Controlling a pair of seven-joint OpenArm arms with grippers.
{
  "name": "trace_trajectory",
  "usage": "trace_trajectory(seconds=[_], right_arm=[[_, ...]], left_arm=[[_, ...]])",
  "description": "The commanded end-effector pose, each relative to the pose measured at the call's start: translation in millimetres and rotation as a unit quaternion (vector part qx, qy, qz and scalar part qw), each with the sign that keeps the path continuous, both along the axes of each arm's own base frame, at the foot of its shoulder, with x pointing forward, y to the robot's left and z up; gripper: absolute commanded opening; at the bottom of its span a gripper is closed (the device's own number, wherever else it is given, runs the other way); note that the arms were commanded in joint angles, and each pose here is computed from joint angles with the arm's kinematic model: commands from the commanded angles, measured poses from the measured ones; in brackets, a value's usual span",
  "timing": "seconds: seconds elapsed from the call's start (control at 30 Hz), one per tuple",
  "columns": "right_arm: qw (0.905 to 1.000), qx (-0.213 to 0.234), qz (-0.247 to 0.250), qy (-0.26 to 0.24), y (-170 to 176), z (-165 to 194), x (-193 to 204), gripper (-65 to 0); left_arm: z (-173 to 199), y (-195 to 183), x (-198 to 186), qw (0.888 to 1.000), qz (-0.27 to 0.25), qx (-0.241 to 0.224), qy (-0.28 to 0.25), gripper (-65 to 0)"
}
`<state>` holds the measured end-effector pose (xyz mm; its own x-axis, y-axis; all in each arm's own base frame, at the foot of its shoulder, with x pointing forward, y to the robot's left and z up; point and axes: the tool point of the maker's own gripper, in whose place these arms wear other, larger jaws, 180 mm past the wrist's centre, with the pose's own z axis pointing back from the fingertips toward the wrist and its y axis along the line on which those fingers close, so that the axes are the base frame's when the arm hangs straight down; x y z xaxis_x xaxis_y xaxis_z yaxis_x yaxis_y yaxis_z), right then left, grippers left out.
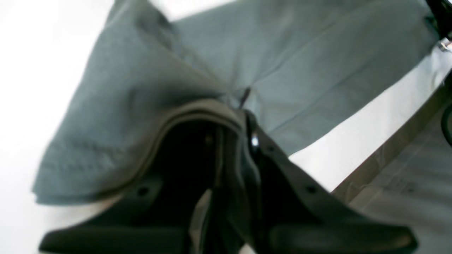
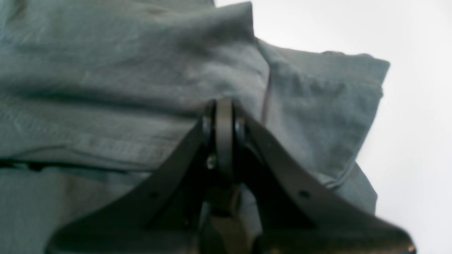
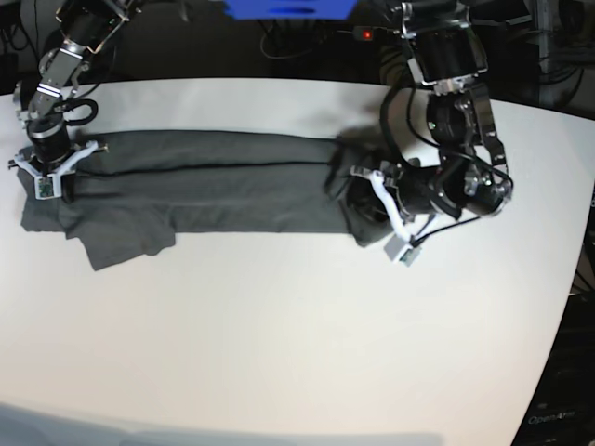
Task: Fold the T-shirt properly
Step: 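Lift the strip end with the left gripper and fold it toward the right gripper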
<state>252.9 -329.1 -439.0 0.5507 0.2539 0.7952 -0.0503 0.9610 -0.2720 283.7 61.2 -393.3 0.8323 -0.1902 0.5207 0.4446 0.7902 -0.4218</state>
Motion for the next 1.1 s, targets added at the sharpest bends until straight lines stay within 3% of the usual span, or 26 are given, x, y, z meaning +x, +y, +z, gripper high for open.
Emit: trace_trajectory(seconds=[0.0,0.13,0.27,0.47,0.6,0.83,1.07], right_arm=[[0.9982,-0.010,0.006,0.058,-0.8,-17.4,-14.5,-64.0],[0.9982,-0.010,0.005,0.059,-1.3,-17.5,-15.0,-64.0],[0.9981,-0.010,0.004,0.060,-1.8,-18.0,-16.1,-64.0],[0.9981,-0.010,0.004,0.060,-1.8,-18.0,-16.1,-64.0],[0.9981,-0.010,0.004,0.060,-1.8,-18.0,-16.1,-64.0],[0.9981,-0.010,0.005,0.060,-1.4,-18.1,-15.8,-63.8],[0.9981,-0.010,0.005,0.060,-1.4,-18.1,-15.8,-63.8]], left_arm=[[16.0,-5.3,13.5,0.999,-0.005,-0.010,-0.030,-61.6],[28.8,-5.2,23.6,0.998,-0.011,-0.001,-0.054,-61.7],[60.0,-4.4,33.5,0.994,-0.015,0.014,-0.111,-61.7],[103.3,-41.3,30.9,0.978,-0.079,0.024,-0.190,-61.7],[105.5,-66.4,24.6,0.975,-0.114,0.014,-0.192,-61.7],[103.9,-86.0,16.7,0.979,-0.115,-0.002,-0.167,-61.7],[78.7,-109.6,-1.1,0.986,-0.130,-0.018,-0.101,-61.7]])
